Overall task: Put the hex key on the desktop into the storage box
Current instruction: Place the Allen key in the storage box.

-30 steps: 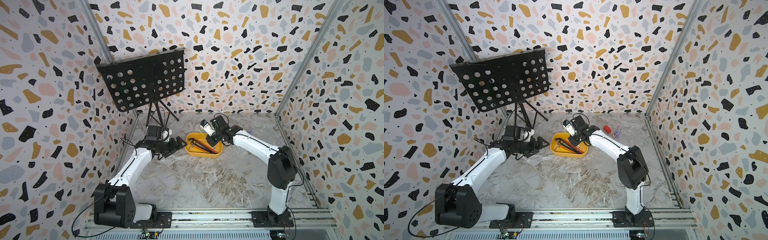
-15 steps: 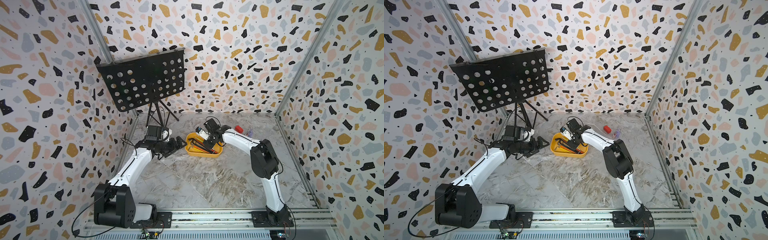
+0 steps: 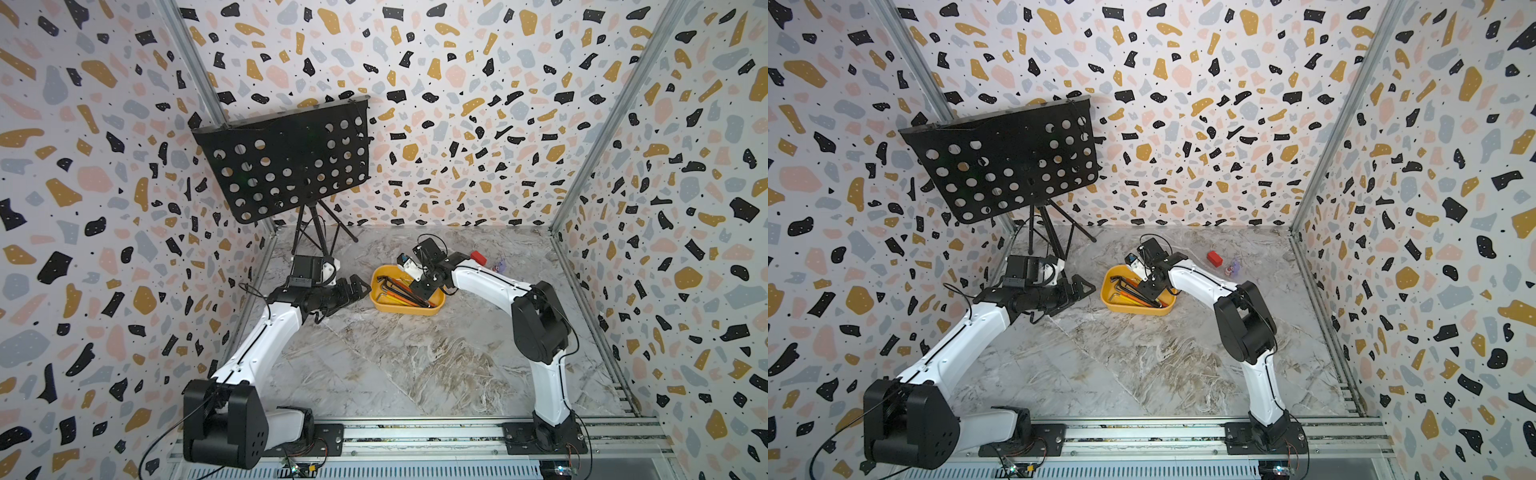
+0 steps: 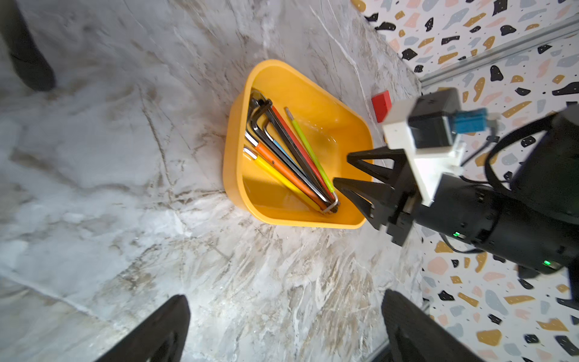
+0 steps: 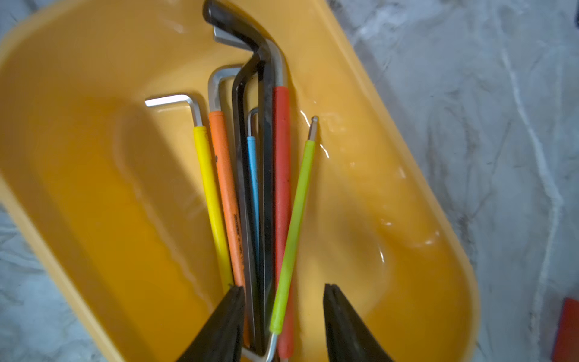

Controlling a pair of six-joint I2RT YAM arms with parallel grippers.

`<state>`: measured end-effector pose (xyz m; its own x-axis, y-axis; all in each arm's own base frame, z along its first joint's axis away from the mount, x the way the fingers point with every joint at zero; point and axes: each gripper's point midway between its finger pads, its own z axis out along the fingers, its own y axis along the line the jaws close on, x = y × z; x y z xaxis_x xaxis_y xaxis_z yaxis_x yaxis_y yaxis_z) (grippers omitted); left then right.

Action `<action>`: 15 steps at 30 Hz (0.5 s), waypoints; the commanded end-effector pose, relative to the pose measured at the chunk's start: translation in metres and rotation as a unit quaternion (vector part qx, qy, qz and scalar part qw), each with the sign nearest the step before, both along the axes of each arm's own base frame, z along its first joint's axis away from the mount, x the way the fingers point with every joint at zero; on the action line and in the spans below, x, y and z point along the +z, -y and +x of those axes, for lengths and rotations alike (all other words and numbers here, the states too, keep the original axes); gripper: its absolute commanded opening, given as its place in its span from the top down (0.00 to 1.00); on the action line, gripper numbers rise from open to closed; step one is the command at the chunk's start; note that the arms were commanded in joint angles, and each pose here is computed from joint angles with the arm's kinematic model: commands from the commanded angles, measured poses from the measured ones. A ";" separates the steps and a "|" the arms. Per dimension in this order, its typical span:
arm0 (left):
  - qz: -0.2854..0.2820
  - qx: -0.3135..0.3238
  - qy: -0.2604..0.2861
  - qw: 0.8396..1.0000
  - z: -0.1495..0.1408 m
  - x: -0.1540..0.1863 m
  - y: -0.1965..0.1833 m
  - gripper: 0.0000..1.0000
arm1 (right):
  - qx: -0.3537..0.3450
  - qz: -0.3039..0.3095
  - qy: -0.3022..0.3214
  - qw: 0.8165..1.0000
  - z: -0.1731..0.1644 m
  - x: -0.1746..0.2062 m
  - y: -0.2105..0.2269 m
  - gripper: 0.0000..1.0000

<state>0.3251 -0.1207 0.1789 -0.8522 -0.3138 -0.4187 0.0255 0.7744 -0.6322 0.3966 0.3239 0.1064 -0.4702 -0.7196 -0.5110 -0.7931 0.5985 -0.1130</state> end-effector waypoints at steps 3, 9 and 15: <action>0.088 0.069 0.118 0.987 0.011 0.026 -0.038 0.00 | -0.072 0.061 0.127 0.987 0.003 0.091 0.031 0.40; 0.212 0.176 0.231 0.933 0.007 0.048 -0.096 0.00 | -0.146 0.118 0.181 0.965 -0.020 0.124 0.091 0.21; 0.278 0.298 0.264 0.874 0.002 0.040 -0.145 0.00 | -0.201 0.104 0.196 0.954 -0.040 0.119 0.143 0.09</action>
